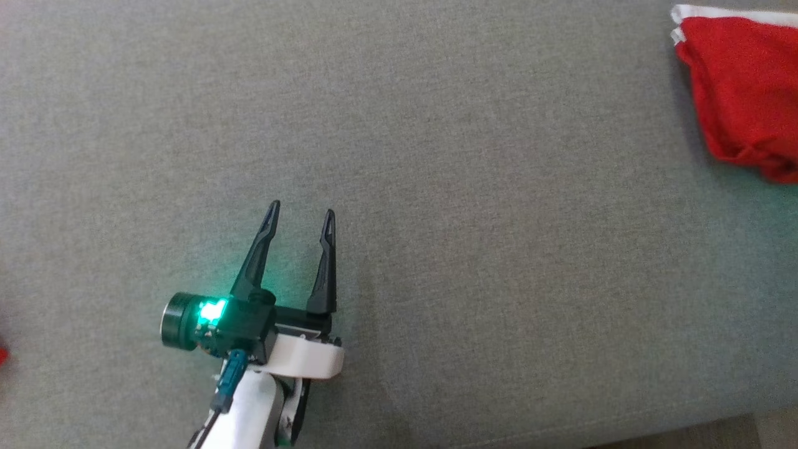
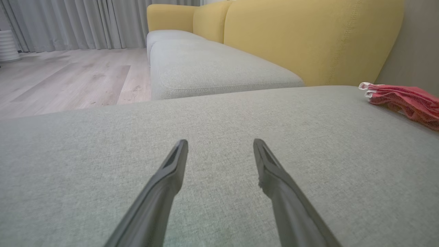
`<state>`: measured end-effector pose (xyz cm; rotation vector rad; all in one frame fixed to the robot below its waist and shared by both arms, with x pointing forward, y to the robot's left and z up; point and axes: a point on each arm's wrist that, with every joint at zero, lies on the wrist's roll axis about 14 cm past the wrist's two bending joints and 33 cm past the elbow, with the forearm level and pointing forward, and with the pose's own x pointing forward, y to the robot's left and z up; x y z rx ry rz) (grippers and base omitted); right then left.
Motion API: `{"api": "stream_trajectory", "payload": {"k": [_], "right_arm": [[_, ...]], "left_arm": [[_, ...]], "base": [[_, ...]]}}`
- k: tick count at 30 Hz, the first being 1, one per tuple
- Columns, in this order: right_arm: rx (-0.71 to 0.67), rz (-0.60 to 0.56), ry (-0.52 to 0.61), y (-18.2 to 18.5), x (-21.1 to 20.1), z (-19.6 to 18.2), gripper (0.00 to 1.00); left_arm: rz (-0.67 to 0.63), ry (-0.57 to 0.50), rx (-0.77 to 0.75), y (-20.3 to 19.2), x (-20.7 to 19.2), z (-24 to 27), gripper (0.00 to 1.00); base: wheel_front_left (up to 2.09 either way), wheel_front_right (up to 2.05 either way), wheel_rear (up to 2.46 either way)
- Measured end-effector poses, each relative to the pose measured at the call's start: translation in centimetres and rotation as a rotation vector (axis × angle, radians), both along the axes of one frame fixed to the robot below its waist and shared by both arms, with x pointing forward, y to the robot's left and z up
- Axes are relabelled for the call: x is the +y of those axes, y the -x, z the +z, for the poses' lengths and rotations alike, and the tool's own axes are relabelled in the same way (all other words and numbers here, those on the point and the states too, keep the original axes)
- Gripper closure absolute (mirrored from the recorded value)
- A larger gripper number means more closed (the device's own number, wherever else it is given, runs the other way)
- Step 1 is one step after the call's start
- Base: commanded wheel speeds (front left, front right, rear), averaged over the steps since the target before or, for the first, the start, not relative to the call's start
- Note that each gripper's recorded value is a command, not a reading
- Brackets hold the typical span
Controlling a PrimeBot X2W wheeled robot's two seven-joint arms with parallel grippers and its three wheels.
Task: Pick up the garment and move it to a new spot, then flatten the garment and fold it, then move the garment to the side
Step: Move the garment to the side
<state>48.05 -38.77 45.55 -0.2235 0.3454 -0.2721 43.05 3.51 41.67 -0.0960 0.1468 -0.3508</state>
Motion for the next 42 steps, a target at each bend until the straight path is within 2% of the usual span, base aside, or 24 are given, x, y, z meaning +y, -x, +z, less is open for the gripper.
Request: {"api": "stream_trajectory", "payload": {"k": [5,10,16,20,23,31,42], "right_arm": [[-0.081,0.071,0.002,-0.8,3.1,1.2,0.0],[-0.198,0.228,-0.058,-1.1,9.8,3.0,0.0],[-0.19,0.375,-0.232,3.7,18.0,0.6,0.0],[-0.196,0.417,-0.33,7.0,21.7,-0.3,0.0],[-0.212,0.445,-0.364,8.8,23.7,-0.2,0.0],[-0.362,0.507,-0.398,12.2,26.8,3.9,0.0],[-0.392,0.465,-0.424,16.2,26.1,4.3,0.0]], "left_arm": [[0.01,0.002,-0.023,0.2,0.3,1.1,0.0],[0.054,0.02,-0.038,1.5,1.4,2.7,0.0],[0.132,0.039,-0.023,4.9,3.4,3.5,0.0],[0.187,0.042,-0.046,6.7,4.9,4.6,0.0],[0.227,0.066,-0.069,7.8,5.9,5.6,0.0],[0.314,0.08,-0.12,10.2,8.4,7.2,0.0],[0.319,0.065,-0.141,13.3,8.5,7.4,0.0]], "base": [[0.0,0.0,0.0],[0.0,0.0,0.0],[0.0,0.0,0.0],[0.0,0.0,0.0],[0.0,0.0,0.0],[0.0,0.0,0.0],[0.0,0.0,0.0]]}}
